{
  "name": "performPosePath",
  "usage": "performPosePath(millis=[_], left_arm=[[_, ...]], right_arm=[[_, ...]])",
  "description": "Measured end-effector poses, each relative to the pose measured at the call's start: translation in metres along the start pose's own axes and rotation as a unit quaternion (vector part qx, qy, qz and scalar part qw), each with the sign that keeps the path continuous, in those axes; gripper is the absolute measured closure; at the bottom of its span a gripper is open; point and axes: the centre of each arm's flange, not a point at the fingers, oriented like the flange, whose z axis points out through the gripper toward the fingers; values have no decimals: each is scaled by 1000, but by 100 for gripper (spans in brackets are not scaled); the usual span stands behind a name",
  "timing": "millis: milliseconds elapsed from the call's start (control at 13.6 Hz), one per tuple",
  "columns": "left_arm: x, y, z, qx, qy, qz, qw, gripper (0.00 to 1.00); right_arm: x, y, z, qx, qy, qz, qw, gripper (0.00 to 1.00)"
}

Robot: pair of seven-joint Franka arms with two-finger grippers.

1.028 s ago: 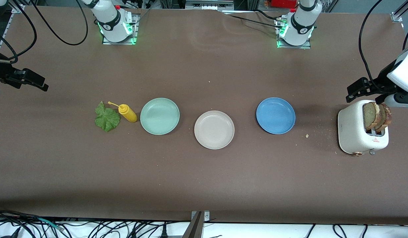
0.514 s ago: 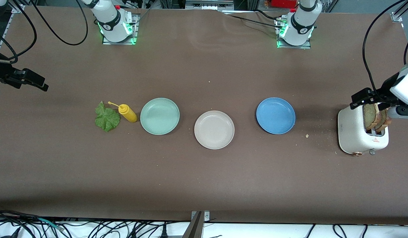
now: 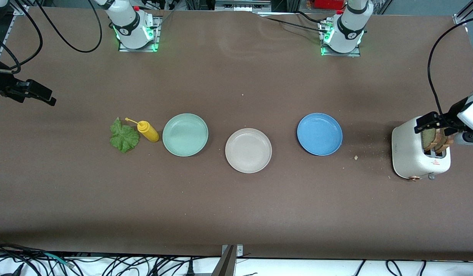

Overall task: Make sandwich in beige plate with both arms
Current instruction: 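Lower the left gripper onto the toaster and grasp a bread slice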

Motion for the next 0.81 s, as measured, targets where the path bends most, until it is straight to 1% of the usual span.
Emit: performPosePath(millis=[220,514,808], left_arm=[[-11,-23,20,-1,-3,6,1000,0],[-34,-48,52,3,10,11,1000,0],[-46,-61,65,6,15,14,1000,0]], right_arm=[[0,0,0,0,0,0,1000,0],[0,0,0,0,0,0,1000,0],[0,0,0,0,0,0,1000,0]])
